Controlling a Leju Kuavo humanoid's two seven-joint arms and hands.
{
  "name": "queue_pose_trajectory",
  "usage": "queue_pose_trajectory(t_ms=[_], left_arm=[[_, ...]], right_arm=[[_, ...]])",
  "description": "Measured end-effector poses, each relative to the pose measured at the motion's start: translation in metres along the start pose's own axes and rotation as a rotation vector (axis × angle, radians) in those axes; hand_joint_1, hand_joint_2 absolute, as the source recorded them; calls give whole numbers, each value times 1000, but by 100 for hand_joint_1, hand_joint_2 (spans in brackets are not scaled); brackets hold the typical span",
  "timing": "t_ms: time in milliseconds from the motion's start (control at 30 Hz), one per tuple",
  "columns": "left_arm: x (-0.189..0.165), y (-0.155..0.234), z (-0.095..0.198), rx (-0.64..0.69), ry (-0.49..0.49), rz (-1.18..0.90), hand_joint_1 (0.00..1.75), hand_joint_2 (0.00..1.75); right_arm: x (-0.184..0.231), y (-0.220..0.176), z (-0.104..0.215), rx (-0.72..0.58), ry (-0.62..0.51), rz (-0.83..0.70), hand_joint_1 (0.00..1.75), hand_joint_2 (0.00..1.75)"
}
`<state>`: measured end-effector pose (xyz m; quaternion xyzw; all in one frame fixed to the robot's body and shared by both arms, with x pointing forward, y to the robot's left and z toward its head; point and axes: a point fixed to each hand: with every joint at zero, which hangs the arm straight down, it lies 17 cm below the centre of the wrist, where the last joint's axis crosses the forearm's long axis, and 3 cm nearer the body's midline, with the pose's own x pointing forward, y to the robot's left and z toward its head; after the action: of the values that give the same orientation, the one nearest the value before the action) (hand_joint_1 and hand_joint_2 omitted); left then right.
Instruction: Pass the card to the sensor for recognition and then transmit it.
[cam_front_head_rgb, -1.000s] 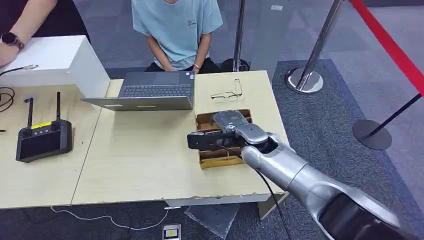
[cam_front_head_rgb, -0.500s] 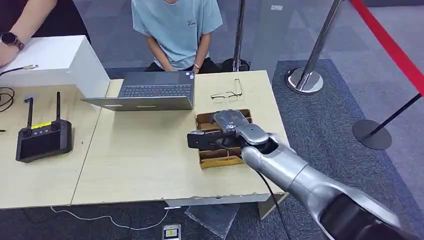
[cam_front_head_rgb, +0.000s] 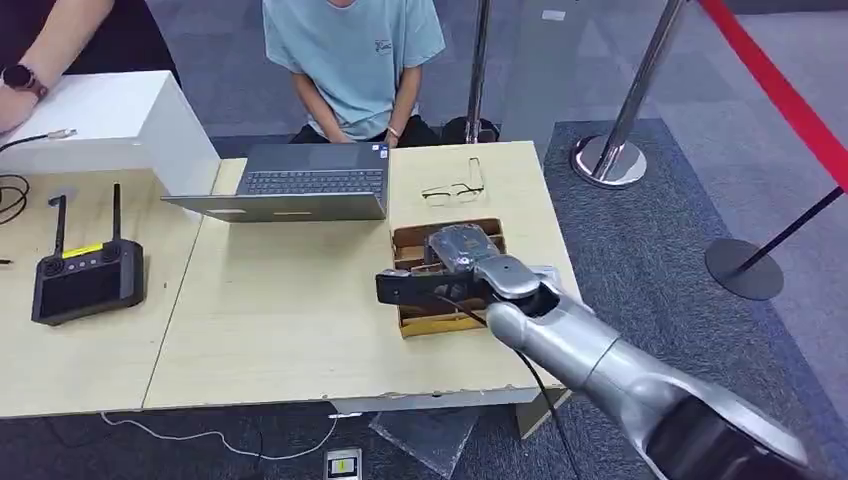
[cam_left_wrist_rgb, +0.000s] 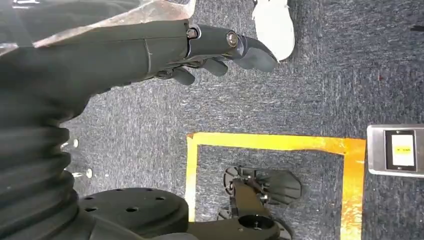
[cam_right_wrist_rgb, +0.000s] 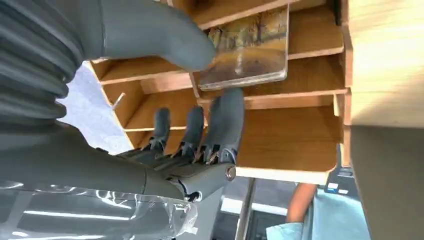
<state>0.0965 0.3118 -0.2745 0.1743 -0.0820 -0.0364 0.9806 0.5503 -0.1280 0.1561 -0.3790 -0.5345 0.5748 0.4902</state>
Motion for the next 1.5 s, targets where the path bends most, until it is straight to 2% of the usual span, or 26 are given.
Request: queue_pose_trajectory(t_ms=[67, 233, 267, 333, 500, 533, 567, 633, 1500], left_arm=[[0, 0, 0, 0, 0, 0, 0, 175], [0, 0, 0, -1, 0, 1, 0, 175], [0, 0, 0, -1, -1, 0, 0, 175], [0, -1, 0, -1, -3, -1, 0, 175], [1, -1, 0, -2, -5, -3, 0, 175], [1, -1, 0, -2, -5, -3, 0, 175], [1, -1, 0, -2, -5, -3, 0, 175], [1, -1, 0, -2, -5, -3, 0, 175], [1, -1, 0, -1, -5, 3, 0, 175]], right_arm=[[-1, 2, 1, 3, 1, 0, 86, 175], [-4, 6, 6, 12, 2, 1, 86, 175], [-5, 7, 6, 13, 3, 2, 79, 175], [-6, 7, 7, 15, 4, 3, 77, 175], [-7, 7, 7, 14, 4, 5, 82, 175], [-7, 7, 7, 14, 4, 5, 91, 175], [-7, 7, 7, 14, 4, 5, 152, 175], [-6, 6, 7, 15, 3, 6, 175, 175], [-5, 4, 10, -10, -5, -28, 175, 175]])
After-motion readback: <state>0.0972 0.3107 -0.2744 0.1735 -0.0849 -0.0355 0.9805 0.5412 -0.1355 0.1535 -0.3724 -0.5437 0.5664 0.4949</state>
